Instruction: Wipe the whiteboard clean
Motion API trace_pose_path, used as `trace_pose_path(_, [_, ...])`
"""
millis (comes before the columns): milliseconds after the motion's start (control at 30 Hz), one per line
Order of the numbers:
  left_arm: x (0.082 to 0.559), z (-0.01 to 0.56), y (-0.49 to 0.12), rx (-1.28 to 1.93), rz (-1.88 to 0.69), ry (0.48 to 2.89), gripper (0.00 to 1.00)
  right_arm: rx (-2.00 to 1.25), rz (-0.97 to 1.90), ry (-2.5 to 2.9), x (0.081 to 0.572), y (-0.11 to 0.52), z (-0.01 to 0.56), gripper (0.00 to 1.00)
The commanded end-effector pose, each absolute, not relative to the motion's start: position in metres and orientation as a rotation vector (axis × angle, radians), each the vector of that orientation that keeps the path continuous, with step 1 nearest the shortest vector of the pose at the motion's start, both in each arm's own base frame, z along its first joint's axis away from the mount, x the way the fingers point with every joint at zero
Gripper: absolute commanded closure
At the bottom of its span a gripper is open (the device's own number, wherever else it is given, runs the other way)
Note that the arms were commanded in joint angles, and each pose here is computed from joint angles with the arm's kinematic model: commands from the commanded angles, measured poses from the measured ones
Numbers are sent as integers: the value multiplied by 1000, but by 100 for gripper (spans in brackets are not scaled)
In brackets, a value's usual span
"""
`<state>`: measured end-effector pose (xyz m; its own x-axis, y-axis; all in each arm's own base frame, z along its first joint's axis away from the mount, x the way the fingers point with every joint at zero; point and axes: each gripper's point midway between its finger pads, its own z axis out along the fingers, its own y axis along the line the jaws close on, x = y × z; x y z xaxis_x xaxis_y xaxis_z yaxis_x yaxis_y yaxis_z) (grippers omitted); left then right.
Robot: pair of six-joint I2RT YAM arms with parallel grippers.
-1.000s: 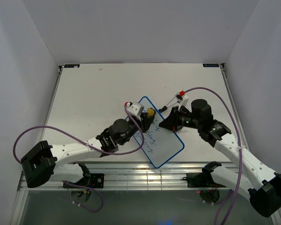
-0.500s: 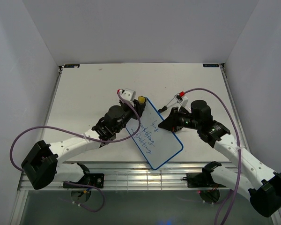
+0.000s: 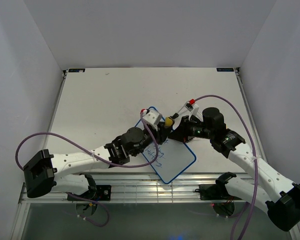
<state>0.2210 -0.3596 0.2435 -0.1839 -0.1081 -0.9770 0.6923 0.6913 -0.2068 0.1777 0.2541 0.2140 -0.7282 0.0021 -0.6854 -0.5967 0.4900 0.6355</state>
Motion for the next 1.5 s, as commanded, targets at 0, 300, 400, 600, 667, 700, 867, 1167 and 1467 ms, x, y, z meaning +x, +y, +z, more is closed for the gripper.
trace_pose_path(0, [227,202,-339,467,-660,1730,86,-713,1422,1682,153,274,321,92])
trace_pose_path(300, [293,205,-269,238,-577,1768,86,-732,1503,1663,142,276,321,92])
trace_pose_path(400, [311,208,-253,192,-554,1767,86,-746,1521,1650,138,276,324,92])
trace_pose_path(600, [322,208,-266,232,-586,1780,88,-770,1552,1633,134,278,325,92])
trace_pose_path(667, [315,208,-276,257,-652,1785,89,-758,1543,1636,135,277,324,92])
trace_pose_path(700, [311,207,-279,263,-669,1783,89,-759,1542,1634,135,277,324,92])
trace_pose_path(867, [264,203,-301,365,-768,1724,89,-740,1524,1620,140,277,328,92])
trace_pose_path(1167, [179,175,-341,513,-842,1747,89,-718,1494,1617,150,280,332,92])
trace_pose_path(1467, [186,151,-323,398,-696,1828,88,-714,1522,1601,147,280,341,92])
